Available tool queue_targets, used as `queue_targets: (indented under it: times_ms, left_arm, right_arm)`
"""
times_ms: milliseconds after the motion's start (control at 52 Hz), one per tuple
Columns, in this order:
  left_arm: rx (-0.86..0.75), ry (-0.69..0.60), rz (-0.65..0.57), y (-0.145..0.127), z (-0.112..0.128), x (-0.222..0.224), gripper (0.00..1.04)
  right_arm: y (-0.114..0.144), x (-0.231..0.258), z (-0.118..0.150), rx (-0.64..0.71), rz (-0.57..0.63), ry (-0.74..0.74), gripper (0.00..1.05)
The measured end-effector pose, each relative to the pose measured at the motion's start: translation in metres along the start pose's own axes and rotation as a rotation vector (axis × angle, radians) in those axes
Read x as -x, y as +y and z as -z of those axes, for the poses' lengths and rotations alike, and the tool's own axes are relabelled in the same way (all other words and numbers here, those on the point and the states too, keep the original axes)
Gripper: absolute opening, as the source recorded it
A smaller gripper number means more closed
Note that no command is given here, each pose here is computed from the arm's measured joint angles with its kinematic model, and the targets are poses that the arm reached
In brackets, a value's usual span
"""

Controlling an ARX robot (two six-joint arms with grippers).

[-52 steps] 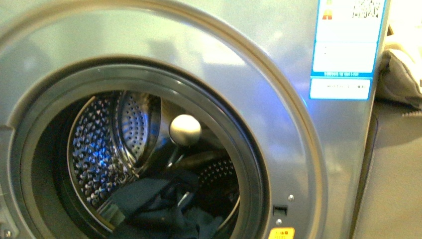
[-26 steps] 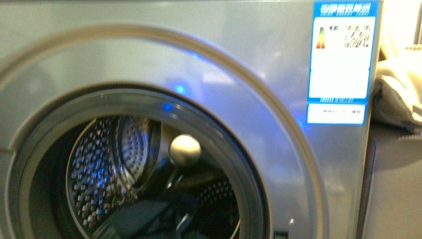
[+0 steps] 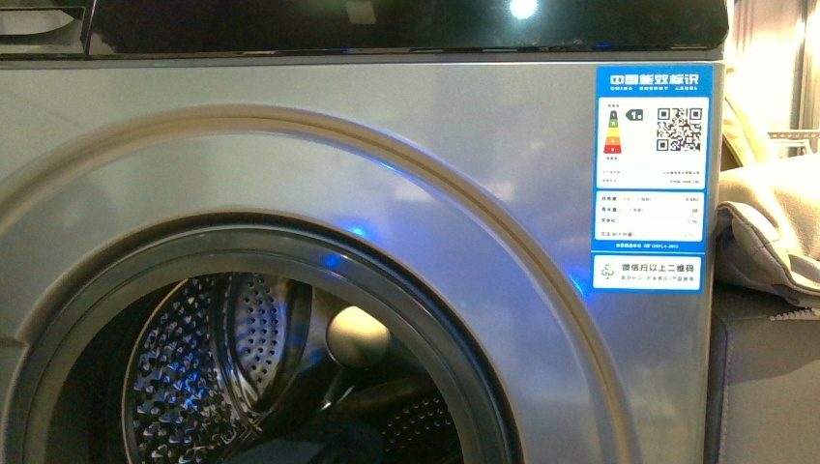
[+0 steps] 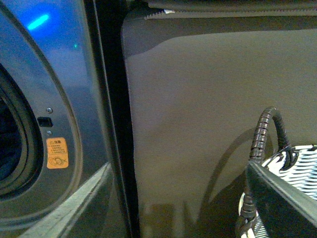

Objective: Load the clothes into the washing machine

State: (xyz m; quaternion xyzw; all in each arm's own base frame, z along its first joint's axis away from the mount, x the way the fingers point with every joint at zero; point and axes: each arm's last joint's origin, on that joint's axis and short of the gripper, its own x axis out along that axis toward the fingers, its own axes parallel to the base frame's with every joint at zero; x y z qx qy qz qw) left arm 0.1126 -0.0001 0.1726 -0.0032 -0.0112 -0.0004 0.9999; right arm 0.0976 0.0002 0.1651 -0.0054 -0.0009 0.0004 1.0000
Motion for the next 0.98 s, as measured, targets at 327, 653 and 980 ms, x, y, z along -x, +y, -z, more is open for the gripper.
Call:
queue_targets:
  times_ms: [327, 653, 980]
  left_arm:
    - [0.000, 0.035, 0.000, 0.000, 0.005, 0.013, 0.04]
    - [0.000, 0.008, 0.000, 0.000, 0.003, 0.016, 0.04]
    - [0.000, 0.008, 0.000, 0.000, 0.003, 0.016, 0.33]
  right_arm:
    - [0.000, 0.000, 0.000, -0.001, 0.000, 0.000, 0.97]
    - [0.000, 0.000, 0.000, -0.001, 0.000, 0.000, 0.97]
    - [0.000, 0.000, 0.000, -0.001, 0.000, 0.000, 0.97]
